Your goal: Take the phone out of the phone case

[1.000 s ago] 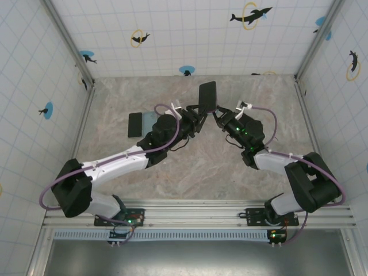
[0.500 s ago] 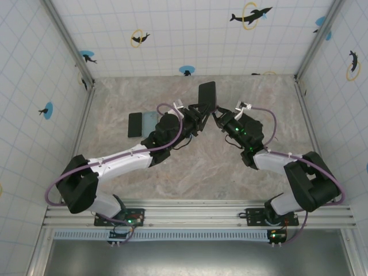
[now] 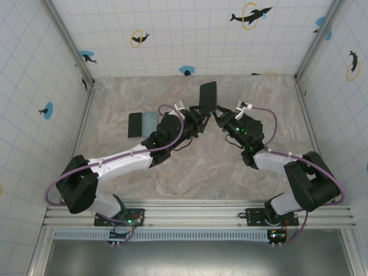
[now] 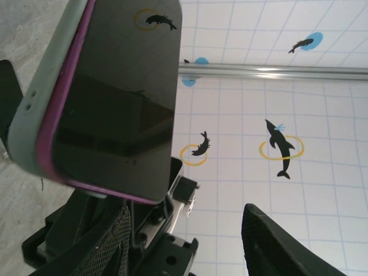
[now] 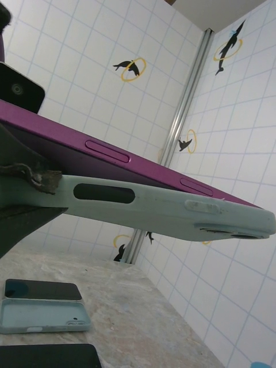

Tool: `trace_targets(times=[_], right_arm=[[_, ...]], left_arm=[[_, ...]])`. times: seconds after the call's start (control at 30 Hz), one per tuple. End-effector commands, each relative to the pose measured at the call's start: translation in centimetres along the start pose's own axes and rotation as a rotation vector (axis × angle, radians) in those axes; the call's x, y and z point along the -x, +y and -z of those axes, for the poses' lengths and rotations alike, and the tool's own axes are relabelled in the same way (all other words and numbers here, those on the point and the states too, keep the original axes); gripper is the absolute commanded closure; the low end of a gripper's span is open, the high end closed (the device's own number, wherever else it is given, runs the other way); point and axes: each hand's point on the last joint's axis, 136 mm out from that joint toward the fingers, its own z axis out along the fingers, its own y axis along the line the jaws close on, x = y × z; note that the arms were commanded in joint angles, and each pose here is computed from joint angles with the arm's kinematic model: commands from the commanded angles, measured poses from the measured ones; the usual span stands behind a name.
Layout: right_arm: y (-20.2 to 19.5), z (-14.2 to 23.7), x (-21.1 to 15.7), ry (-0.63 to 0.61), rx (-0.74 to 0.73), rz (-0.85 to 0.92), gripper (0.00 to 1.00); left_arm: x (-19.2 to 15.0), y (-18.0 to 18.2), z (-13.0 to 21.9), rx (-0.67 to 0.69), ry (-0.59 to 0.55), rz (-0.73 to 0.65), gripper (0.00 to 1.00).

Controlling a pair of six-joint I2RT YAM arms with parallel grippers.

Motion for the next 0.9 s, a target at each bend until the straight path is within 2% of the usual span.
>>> trace_targets(times=[0.0, 0.27, 0.43, 0.87], right_arm=[[3.1, -0.2, 1.4, -0.047, 0.106, 0.053, 0.92], [3.4, -0.3, 0.9, -0.030, 0.121, 0.053, 0.91], [3.8, -0.3, 0.3, -0.014, 0.140, 0.042, 0.92], [4.5, -0.7, -0.3, -0.002, 0.166, 0.028, 0.92]], left_arm=[[0.0, 0.0, 0.8, 0.014, -0.019, 0.011, 0.47], [-0.1, 0.1, 0.1, -0.004, -0.012, 0.028, 0.48], [1.3, 0.0, 0.1, -0.007, -0.061, 0.014, 0.50], [1.7, 0.9, -0.4, 0.006, -0.046, 0.023, 0.51]])
